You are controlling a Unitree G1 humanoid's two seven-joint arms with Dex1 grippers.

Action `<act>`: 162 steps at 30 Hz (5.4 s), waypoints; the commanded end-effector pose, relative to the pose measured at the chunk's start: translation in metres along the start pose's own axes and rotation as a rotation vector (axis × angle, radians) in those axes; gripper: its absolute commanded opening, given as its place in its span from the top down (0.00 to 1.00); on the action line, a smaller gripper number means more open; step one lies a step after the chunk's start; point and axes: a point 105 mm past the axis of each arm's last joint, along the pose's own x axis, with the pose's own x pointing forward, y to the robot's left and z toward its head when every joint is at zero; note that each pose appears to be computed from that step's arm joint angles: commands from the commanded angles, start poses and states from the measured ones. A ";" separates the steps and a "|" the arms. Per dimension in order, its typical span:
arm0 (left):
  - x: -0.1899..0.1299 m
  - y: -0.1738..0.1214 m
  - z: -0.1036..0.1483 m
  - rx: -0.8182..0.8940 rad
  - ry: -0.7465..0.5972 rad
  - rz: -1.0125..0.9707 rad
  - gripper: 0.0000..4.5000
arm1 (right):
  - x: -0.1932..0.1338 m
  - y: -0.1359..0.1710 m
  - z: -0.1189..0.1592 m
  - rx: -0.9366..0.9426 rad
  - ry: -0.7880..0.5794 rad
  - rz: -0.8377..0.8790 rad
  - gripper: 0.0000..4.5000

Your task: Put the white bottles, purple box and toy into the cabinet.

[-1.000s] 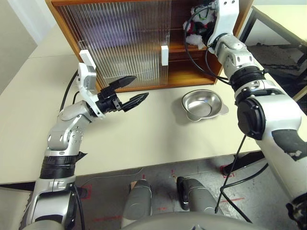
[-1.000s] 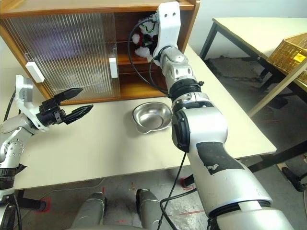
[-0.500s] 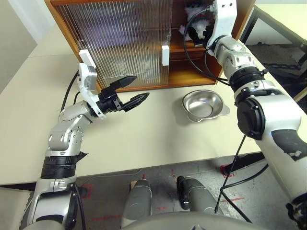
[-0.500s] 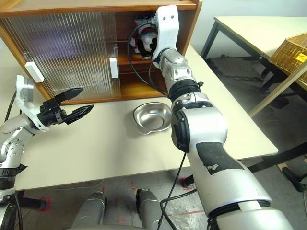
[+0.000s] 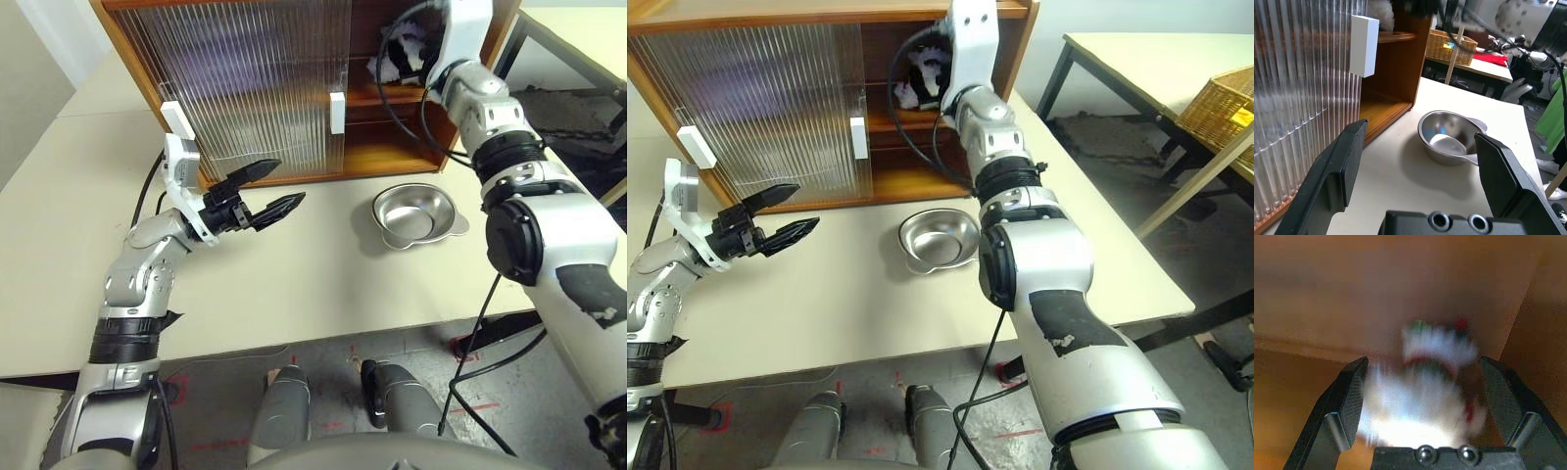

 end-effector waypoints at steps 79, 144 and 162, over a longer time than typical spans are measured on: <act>-0.002 -0.004 -0.001 0.005 0.021 -0.008 0.00 | -0.259 -0.057 -0.173 1.492 0.381 -0.134 0.00; -0.004 0.005 -0.005 0.022 0.025 0.006 0.00 | -0.250 -0.043 -0.161 1.641 0.344 -0.026 0.99; -0.002 0.006 -0.002 0.039 0.034 -0.012 0.00 | -0.210 -0.037 -0.128 1.772 0.119 0.065 0.99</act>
